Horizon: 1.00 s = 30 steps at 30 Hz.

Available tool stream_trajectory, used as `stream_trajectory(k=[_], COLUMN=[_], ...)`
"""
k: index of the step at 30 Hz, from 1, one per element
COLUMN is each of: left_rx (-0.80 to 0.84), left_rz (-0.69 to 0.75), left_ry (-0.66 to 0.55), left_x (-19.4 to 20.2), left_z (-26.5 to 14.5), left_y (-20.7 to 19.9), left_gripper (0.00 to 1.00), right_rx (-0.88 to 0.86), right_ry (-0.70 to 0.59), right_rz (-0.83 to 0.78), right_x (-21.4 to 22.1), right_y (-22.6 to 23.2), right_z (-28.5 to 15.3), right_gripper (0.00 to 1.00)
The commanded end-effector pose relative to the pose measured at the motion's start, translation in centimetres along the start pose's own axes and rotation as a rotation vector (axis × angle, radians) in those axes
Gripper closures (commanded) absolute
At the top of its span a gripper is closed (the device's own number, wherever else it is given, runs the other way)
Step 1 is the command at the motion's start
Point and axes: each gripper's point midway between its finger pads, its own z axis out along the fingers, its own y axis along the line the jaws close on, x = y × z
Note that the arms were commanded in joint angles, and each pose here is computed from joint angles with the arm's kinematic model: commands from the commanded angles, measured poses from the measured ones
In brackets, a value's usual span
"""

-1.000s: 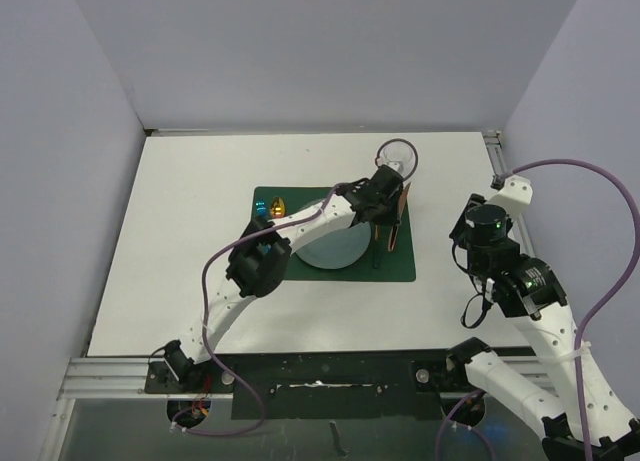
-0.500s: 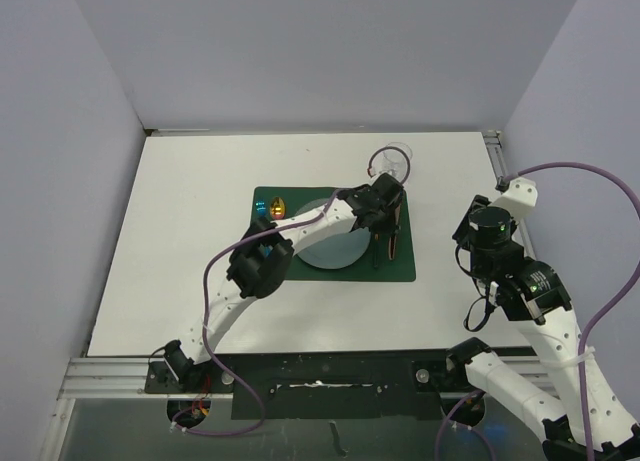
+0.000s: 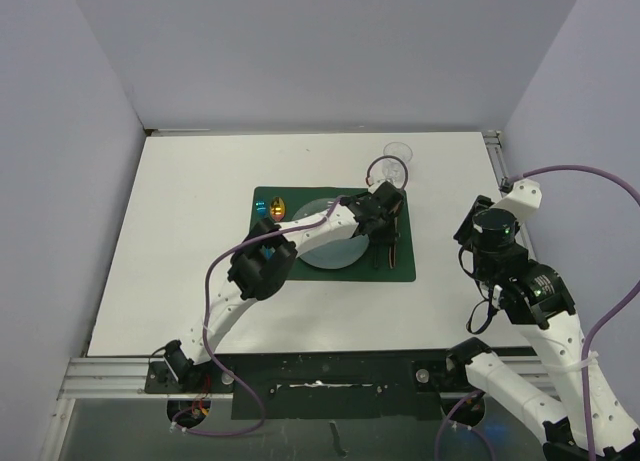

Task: Set the dinner table for one person
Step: Place the knife on the napkin.

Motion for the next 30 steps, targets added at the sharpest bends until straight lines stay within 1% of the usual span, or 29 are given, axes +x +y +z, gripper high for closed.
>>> stream_trajectory(k=[1, 20, 30], left_rx=[0.07, 0.097, 0.069], left_rz=[-0.022, -0.062, -0.067], left_ry=[-0.051, -0.023, -0.015], left_x=[-1.5, -1.0, -0.9], left_z=[-1.2, 0.8, 0.6], left_y=[-2.5, -3.3, -2.5], left_gripper=[1.0, 1.0, 1.0], right_rx=[-0.009, -0.013, -0.013], right_ry=[-0.045, -0.044, -0.041], right_rz=[0.043, 0.042, 0.038], right_x=[-1.8, -1.9, -1.8], right_y=[0.0, 0.1, 0.2], right_z=[-0.6, -0.7, -0.6], right_gripper=[0.64, 0.63, 0.63])
